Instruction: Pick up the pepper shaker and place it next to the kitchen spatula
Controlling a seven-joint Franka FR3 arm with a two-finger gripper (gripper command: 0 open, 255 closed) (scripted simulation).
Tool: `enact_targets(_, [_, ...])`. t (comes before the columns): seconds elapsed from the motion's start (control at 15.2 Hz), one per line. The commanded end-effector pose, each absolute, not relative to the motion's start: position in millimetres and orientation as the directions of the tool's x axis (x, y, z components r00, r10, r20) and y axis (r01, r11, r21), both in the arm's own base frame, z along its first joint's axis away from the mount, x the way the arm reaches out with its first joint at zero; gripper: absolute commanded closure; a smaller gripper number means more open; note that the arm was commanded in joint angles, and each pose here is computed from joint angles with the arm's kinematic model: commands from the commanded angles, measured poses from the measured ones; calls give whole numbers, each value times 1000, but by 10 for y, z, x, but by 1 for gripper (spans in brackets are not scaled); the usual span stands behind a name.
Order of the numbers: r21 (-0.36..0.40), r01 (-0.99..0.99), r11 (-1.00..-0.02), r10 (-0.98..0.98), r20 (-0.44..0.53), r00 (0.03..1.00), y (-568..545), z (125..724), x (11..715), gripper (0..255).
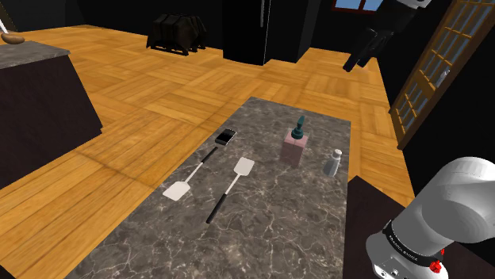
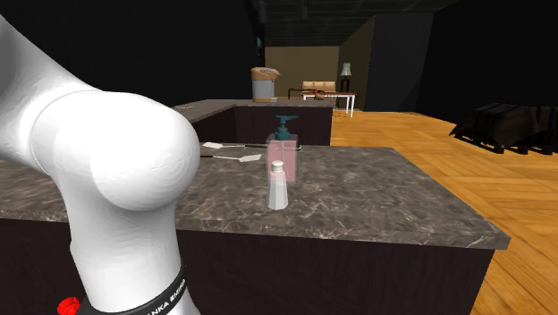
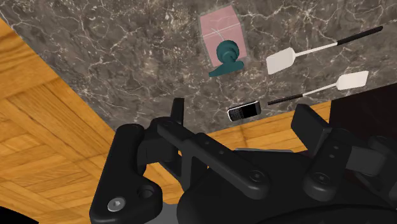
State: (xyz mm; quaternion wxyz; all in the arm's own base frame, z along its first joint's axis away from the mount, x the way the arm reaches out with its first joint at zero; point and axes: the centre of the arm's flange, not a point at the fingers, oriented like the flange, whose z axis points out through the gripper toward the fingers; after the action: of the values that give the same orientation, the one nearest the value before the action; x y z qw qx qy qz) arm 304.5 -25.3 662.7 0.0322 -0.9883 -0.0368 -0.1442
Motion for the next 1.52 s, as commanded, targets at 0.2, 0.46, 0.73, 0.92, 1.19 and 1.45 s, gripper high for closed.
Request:
enact_targets(0.2, [-40,83,-996,72,238,969,-229,6253,3123,0])
enact_targets(0.46, [-22,86,-996,81,170,982,-207,5749,3196,0])
enact_targets(0.73, [-5,90,-996,89,102,991,-197,5241,3234,0])
enact_targets(0.92, [8,94,-996,94,50,994,-197,4858,3241,0])
enact_targets(1.19, [25,100,-995,100,-20,995,-207,4349,3220,0])
enact_targets(1.45, [41,107,-993,103,-85,991,-228,3871,3169,0])
